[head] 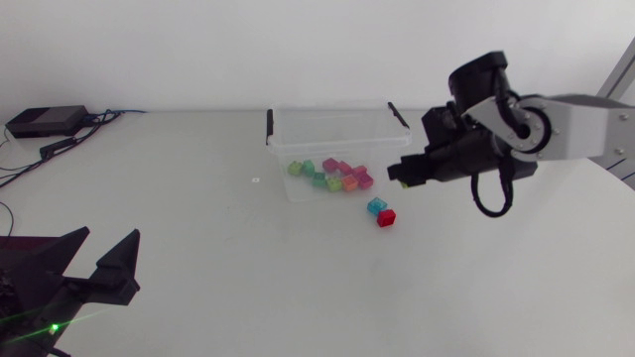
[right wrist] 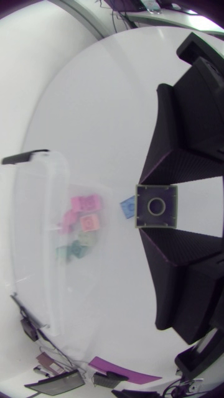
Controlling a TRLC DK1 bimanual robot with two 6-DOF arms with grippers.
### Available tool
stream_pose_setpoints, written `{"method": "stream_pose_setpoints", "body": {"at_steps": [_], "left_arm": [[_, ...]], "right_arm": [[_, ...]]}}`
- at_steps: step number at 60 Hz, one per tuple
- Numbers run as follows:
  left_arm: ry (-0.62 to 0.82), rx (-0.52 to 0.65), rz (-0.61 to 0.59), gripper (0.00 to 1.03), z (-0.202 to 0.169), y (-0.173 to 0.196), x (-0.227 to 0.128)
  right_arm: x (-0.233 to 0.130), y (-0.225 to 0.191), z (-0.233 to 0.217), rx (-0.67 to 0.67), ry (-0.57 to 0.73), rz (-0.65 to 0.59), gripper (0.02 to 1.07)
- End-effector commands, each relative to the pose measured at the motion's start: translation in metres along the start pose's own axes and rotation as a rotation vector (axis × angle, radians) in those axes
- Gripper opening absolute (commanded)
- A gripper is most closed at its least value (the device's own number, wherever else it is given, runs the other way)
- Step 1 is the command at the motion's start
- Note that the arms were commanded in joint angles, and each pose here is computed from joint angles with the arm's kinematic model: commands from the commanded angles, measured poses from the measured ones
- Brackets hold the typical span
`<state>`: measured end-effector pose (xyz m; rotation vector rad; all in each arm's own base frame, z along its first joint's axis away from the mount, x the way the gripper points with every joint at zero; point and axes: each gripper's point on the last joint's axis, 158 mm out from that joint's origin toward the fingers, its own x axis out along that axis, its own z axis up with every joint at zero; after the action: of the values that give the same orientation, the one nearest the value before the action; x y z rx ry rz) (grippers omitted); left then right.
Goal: Pick up the duplo bricks and place them in the container
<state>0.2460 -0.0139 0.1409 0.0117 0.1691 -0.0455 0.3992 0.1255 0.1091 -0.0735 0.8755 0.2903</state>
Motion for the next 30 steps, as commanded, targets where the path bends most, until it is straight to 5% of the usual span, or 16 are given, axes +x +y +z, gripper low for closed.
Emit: {"method": "stream_pose_setpoints", "body": {"at_steps": [1,10,30], "left_arm": [[0.01,-0.003,0.002,0.98,-0.007,0.001,0.001],[0.008,-0.003,0.002,0.98,-0.006,0.001,0.001],[0.01,-0.003,0.002,0.98,-0.007,0.001,0.001]], "right_arm": [[-0.021,0.003,0.035,-0.024,-0.084,0.0,0.34],[-0.033,0.013,0.08,-0.046,-0.196,-0.003,0.34],[0.009,0.026,0.127,-0.075,-0.283,0.014,0.34]]}}
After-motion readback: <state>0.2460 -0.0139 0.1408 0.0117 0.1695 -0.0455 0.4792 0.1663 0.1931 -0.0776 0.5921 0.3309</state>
